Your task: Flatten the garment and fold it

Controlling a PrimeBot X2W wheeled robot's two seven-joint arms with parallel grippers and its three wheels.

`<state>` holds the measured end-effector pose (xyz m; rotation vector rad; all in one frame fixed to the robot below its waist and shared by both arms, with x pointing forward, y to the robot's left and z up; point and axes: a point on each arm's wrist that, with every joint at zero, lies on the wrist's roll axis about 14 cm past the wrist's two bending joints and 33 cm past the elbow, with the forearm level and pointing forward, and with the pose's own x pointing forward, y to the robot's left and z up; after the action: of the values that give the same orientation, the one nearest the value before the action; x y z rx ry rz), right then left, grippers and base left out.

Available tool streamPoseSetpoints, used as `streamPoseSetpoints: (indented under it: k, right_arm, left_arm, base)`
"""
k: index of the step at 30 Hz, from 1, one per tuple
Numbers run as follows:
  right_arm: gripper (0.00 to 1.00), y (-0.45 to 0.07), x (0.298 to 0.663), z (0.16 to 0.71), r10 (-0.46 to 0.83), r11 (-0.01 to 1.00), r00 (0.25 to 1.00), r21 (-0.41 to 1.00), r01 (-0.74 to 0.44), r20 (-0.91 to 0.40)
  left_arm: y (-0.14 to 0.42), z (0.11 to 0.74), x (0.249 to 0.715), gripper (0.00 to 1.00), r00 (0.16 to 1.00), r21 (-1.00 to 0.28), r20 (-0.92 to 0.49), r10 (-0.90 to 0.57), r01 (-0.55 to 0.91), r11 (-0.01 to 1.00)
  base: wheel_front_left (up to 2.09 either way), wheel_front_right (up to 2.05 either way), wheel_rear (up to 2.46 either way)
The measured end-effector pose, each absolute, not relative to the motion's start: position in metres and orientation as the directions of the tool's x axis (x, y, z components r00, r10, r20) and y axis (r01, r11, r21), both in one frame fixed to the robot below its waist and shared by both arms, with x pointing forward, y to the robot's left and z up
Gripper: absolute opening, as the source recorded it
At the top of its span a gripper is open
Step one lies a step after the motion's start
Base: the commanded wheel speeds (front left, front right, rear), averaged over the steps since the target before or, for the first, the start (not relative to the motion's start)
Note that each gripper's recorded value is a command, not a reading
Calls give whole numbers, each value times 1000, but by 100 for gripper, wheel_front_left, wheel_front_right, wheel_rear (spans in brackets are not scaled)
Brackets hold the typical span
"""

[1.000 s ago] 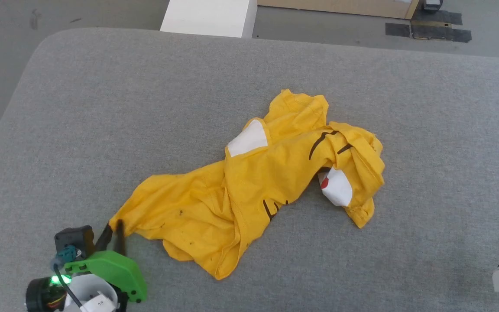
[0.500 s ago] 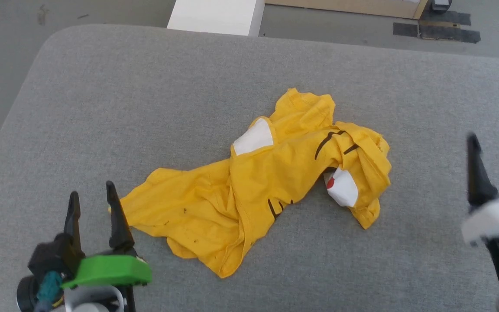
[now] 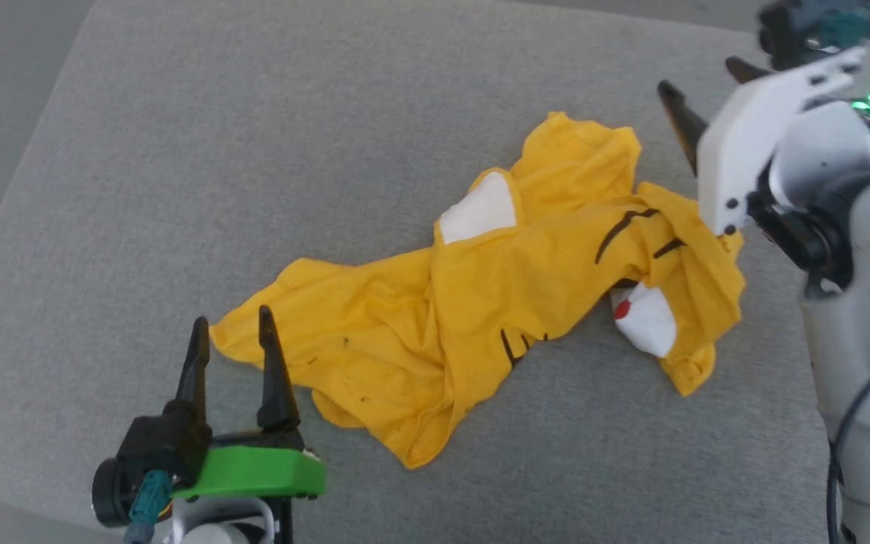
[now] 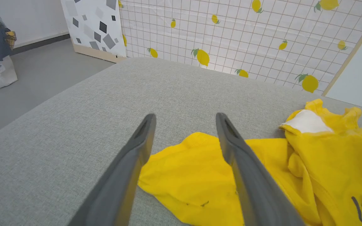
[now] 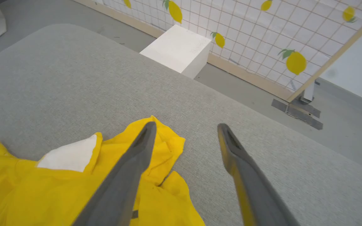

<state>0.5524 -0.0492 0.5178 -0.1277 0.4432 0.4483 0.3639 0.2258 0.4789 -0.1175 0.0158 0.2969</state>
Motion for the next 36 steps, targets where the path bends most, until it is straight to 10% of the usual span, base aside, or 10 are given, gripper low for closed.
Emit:
streamPoseSetpoints:
  k: [13, 14, 16, 36]
  right_arm:
    - [100, -15, 553, 391, 307, 876, 521, 22, -483, -797]
    - [47, -13, 553, 385, 305, 880, 512, 31, -475, -803]
    - [0, -11, 555, 377, 303, 884, 510, 37, -467, -805]
    - [0, -66, 600, 563, 383, 923, 888, 73, -377, -256]
  left_arm:
    - [233, 459, 360, 100, 940, -76, -99, 326, -333, 940]
    - [233, 458, 360, 100, 939, -73, -102, 328, -336, 939]
    - [236, 457, 359, 100, 936, -72, -107, 336, -345, 936]
    - [241, 467, 355, 100, 944, -61, -69, 321, -325, 944]
  base:
    - [0, 0, 0]
    - [0, 0, 0]
    - [0, 0, 0]
    - [0, 0, 0]
